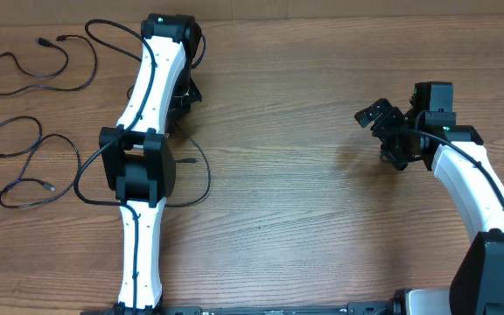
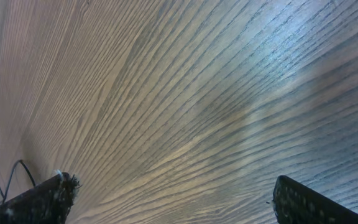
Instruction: Untangle cables
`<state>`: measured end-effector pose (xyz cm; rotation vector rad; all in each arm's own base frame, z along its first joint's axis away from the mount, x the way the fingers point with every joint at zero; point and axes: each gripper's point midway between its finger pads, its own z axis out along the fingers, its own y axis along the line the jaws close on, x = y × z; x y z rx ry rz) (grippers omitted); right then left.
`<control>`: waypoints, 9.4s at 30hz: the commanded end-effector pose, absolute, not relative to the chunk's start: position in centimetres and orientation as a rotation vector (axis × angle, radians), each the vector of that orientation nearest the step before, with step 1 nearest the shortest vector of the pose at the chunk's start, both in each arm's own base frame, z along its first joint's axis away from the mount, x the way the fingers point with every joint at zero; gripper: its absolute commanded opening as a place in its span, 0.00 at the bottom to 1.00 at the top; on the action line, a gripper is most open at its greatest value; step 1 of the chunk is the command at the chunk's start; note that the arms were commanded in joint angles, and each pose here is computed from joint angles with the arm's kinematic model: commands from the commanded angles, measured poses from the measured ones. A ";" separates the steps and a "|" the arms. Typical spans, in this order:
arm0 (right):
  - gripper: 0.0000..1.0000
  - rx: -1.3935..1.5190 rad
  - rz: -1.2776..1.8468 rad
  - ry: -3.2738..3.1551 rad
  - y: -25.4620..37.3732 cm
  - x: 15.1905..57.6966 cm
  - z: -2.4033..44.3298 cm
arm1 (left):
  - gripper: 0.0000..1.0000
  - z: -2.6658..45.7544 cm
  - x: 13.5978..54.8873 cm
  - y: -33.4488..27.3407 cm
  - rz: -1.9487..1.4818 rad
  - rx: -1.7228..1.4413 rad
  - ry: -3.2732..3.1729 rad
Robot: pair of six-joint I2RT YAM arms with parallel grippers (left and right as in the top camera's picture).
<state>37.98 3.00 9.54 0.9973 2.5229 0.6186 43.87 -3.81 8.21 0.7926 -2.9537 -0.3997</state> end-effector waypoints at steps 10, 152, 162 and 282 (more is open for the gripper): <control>1.00 0.982 0.611 2.498 2.7 38.7 10.3 | 0.04 35.1 37.4 1.6 -0.097 1.486 -3.415; 1.00 0.982 0.611 2.498 2.7 38.7 10.3 | 0.04 13.5 23.9 32.0 0.028 1.939 -2.388; 1.00 0.982 0.611 2.498 2.7 38.7 10.3 | 0.04 13.9 28.0 30.5 0.369 1.803 -2.616; 1.00 0.982 0.611 2.498 2.7 38.7 10.3 | 0.59 1.0 32.3 29.6 -0.236 2.238 -2.372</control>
